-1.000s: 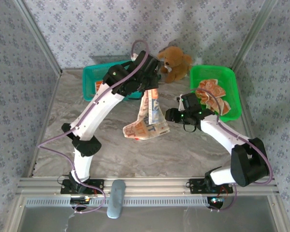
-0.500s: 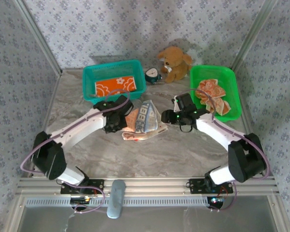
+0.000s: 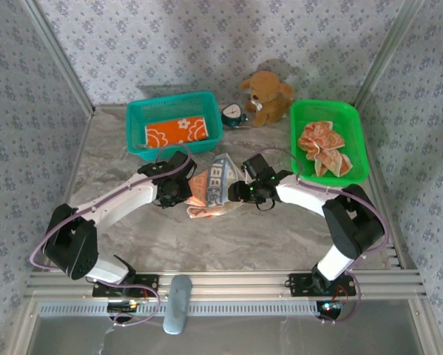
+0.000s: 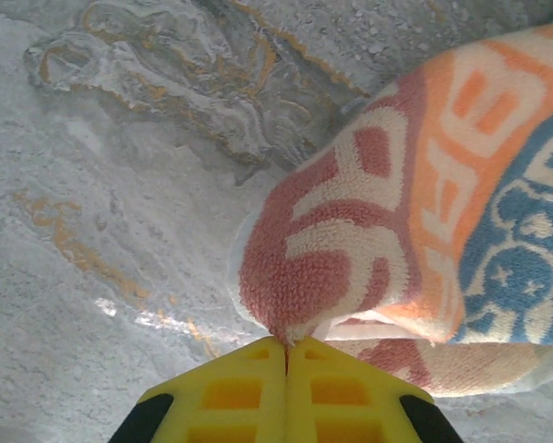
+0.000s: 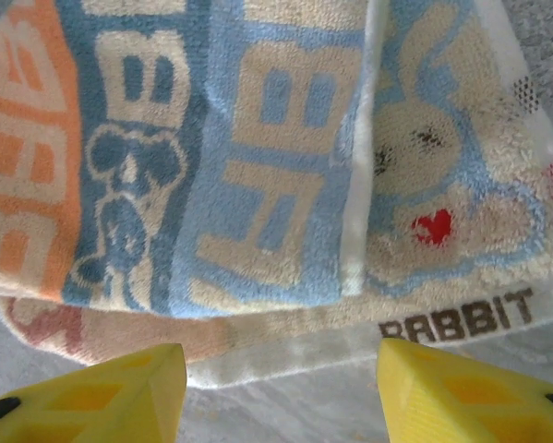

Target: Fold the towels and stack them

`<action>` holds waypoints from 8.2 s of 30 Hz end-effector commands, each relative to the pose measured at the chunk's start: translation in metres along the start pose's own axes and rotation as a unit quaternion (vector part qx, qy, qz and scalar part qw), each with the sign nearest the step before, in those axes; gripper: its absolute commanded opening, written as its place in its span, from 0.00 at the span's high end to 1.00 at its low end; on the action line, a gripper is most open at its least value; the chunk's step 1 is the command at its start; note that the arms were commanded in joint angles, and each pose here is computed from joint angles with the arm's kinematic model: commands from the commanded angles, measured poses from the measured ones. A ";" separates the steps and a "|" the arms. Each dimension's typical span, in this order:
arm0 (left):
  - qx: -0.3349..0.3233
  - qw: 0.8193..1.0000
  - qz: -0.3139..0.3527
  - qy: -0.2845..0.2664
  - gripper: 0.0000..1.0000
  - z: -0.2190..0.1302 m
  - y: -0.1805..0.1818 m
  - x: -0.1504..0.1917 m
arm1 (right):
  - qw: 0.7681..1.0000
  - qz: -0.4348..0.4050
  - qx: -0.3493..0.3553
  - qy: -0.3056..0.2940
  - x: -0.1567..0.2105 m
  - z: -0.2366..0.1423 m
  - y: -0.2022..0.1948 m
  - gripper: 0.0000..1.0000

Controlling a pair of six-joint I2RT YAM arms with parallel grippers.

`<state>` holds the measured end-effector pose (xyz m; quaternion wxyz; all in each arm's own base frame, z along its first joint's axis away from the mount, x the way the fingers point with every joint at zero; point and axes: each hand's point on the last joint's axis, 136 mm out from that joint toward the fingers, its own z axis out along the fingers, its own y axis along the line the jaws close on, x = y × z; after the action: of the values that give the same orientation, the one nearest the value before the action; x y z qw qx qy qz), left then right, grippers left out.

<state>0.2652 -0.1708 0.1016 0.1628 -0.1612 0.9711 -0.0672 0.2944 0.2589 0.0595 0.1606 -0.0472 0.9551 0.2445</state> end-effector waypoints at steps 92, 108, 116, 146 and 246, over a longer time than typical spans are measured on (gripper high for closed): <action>0.008 1.000 -0.006 0.008 1.00 0.018 -0.005 -0.043 | 0.999 -0.011 -0.053 -0.006 -0.021 -0.019 0.005 1.00; 0.134 0.985 -0.022 -0.109 1.00 -0.122 -0.044 -0.090 | 0.988 -0.027 -0.075 -0.131 -0.072 -0.139 0.049 1.00; 0.218 0.949 -0.015 -0.226 1.00 -0.234 -0.073 -0.140 | 0.958 -0.062 -0.085 -0.267 -0.143 -0.249 0.084 1.00; 0.301 0.900 -0.029 -0.314 1.00 -0.357 -0.048 -0.094 | 0.950 -0.034 -0.205 -0.231 -0.073 -0.294 0.134 0.99; 0.093 0.978 0.017 -0.187 1.00 -0.151 -0.051 -0.092 | 0.975 -0.009 -0.084 -0.205 -0.118 -0.161 0.046 1.00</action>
<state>0.3127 -0.1975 0.2250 0.2963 -0.1475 0.9345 -0.1312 0.3508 0.2353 0.2095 0.3019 -0.0067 0.8916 0.3375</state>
